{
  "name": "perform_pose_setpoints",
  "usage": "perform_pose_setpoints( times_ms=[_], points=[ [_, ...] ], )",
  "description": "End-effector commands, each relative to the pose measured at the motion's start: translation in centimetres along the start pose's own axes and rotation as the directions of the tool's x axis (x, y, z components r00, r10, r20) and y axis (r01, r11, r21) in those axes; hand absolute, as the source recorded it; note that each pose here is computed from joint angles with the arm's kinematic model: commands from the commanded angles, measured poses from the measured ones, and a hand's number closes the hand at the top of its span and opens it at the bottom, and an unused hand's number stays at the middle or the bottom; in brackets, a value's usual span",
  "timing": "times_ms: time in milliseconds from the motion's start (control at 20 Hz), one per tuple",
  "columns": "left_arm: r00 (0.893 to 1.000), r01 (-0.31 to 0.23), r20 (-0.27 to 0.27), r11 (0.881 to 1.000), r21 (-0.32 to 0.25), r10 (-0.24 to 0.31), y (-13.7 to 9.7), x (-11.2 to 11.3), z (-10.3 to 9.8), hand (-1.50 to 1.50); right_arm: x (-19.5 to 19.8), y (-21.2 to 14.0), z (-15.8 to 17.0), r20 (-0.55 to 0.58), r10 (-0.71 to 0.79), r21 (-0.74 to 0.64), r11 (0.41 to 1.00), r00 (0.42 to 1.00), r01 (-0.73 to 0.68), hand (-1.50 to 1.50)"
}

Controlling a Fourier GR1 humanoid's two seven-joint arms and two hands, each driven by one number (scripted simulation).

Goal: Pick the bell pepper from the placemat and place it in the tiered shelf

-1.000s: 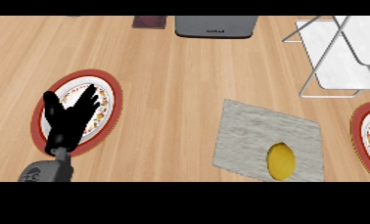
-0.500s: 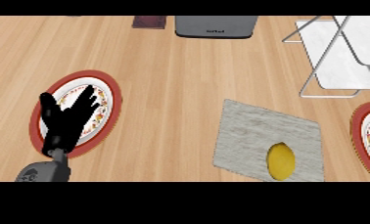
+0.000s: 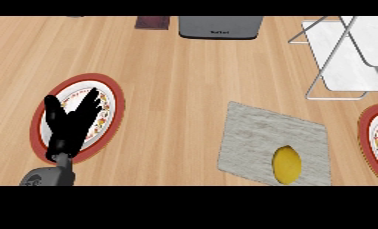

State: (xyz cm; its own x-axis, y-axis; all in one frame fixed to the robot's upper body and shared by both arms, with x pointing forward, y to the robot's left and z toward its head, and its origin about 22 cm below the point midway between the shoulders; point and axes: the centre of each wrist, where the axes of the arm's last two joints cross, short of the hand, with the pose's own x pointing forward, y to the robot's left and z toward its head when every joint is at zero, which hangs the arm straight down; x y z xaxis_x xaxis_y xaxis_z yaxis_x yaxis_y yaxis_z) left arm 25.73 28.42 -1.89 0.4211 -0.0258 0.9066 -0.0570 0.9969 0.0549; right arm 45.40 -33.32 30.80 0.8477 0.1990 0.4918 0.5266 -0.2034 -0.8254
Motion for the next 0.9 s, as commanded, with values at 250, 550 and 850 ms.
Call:
perform_pose_setpoints(
  times_ms=[250,550,850],
  points=[
    [1.000,0.000,-0.027,1.000,0.013,0.000,0.1,-0.3,-0.6,0.00,0.0,-1.3,0.0,-0.164,-0.230,-0.112,0.971,0.959,0.213,-1.50],
    [1.000,-0.001,-0.012,1.000,-0.001,0.001,0.7,-0.6,0.0,0.00,0.1,-4.2,-1.2,-0.159,-0.460,-0.184,0.883,0.873,0.432,-1.50],
    [1.000,-0.011,0.002,1.000,0.001,0.011,-0.8,1.0,-0.4,0.00,-0.5,-5.1,-1.6,-0.132,-0.643,-0.283,0.754,0.754,0.593,-1.50]
  ],
)
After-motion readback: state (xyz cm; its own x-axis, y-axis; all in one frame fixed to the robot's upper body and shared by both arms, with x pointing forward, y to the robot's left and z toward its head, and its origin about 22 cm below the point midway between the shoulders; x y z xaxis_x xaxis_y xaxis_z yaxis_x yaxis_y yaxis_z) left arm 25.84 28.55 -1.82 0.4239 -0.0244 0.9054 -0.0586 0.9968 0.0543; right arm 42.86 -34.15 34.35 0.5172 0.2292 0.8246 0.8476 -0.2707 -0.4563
